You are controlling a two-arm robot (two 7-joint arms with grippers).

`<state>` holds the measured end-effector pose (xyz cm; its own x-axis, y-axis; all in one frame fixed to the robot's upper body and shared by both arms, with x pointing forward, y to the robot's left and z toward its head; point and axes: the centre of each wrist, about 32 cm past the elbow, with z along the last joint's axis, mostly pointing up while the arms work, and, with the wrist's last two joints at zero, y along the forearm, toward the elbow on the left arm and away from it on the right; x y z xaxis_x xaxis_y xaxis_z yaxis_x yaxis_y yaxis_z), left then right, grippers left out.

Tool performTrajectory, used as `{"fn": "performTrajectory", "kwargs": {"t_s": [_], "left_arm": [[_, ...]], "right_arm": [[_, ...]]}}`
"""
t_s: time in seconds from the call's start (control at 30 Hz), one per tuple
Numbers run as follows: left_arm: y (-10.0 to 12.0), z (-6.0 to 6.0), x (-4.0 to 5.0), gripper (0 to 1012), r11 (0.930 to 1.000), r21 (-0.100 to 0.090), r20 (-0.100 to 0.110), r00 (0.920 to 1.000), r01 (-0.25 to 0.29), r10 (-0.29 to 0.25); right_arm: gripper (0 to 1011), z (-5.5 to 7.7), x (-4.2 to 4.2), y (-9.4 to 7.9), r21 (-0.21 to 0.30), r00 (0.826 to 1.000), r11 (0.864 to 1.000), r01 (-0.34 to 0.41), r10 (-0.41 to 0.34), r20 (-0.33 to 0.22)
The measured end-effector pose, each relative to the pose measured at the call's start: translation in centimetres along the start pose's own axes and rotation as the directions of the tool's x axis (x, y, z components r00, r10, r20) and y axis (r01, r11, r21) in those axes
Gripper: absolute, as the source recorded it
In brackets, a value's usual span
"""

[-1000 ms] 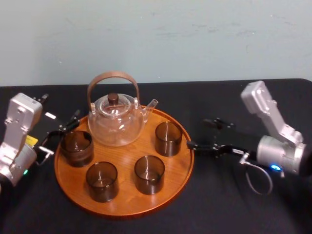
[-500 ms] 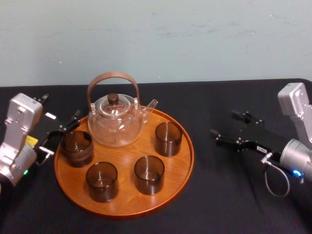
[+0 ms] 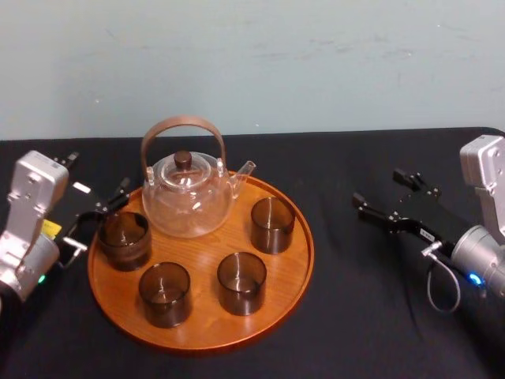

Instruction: Pick up the glass from the table and place it on the tray.

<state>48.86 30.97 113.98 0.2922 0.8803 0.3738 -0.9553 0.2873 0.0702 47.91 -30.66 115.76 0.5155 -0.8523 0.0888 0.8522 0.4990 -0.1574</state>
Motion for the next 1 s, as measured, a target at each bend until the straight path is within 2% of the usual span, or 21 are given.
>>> {"fn": "performTrajectory", "kwargs": {"t_s": [1.0], "left_arm": [[0.0,0.0,0.0,1001,1.0,0.0,0.0,1.0,0.0,0.0]], "right_arm": [[1002,-0.09,-0.05,0.15,-0.009,1.0,1.0,0.01,-0.01,0.0]]}}
